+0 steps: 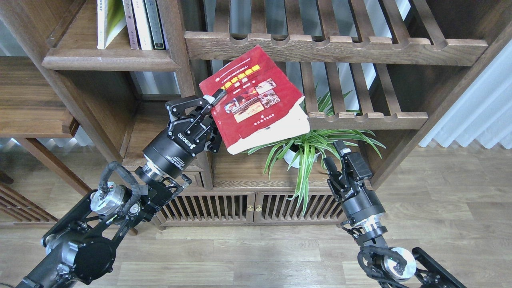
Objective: Organize books on shelf
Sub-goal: 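Release the red book from the right gripper and lower the right gripper, then lift the red book with the left gripper up toward the top shelf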
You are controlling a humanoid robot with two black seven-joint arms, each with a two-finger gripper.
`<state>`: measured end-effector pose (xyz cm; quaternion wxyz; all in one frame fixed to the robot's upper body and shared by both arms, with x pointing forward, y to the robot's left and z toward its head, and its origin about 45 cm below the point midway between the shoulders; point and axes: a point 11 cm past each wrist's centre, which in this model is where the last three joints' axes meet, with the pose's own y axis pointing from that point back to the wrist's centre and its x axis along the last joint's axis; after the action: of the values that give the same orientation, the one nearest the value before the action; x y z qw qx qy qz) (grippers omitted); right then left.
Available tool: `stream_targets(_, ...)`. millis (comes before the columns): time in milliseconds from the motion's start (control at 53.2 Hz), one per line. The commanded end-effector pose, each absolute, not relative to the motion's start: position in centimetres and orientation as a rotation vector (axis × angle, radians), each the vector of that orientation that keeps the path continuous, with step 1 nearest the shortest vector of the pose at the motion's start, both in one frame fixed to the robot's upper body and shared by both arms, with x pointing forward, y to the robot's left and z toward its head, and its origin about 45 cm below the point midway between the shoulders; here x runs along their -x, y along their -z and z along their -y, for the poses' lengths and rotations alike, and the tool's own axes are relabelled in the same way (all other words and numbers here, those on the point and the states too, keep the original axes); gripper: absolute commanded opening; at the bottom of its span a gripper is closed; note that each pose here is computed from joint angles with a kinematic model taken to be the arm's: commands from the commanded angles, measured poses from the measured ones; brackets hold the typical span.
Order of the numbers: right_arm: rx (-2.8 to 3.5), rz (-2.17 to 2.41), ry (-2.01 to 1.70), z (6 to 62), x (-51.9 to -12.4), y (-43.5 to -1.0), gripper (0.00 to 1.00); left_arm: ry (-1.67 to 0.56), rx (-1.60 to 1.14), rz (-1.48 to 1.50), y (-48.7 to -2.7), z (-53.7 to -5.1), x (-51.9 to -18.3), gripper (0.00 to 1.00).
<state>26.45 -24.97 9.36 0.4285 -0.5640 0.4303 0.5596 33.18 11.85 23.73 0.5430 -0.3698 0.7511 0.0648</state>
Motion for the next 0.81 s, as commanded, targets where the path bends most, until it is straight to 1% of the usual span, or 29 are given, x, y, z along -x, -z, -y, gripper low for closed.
stream_targets(0,1.406,-1.080,-1.399,25.0,-26.4,-9.2,0.81,-0.140,0.857,-1.747,-24.4,-11.5,-32.9,0.06)
stream_targets(451,1.396,-1.113,-1.406,25.5,-26.2,-8.4,0.81,-0.078,0.861,-1.403,-26.6,-11.3,-32.3,0.05)
stream_targets(789,1.379,-1.157,-1.413,26.1,-26.0,-7.3,0.81,-0.144,0.775,-1.268,-26.9,-11.7,-32.9,0.05)
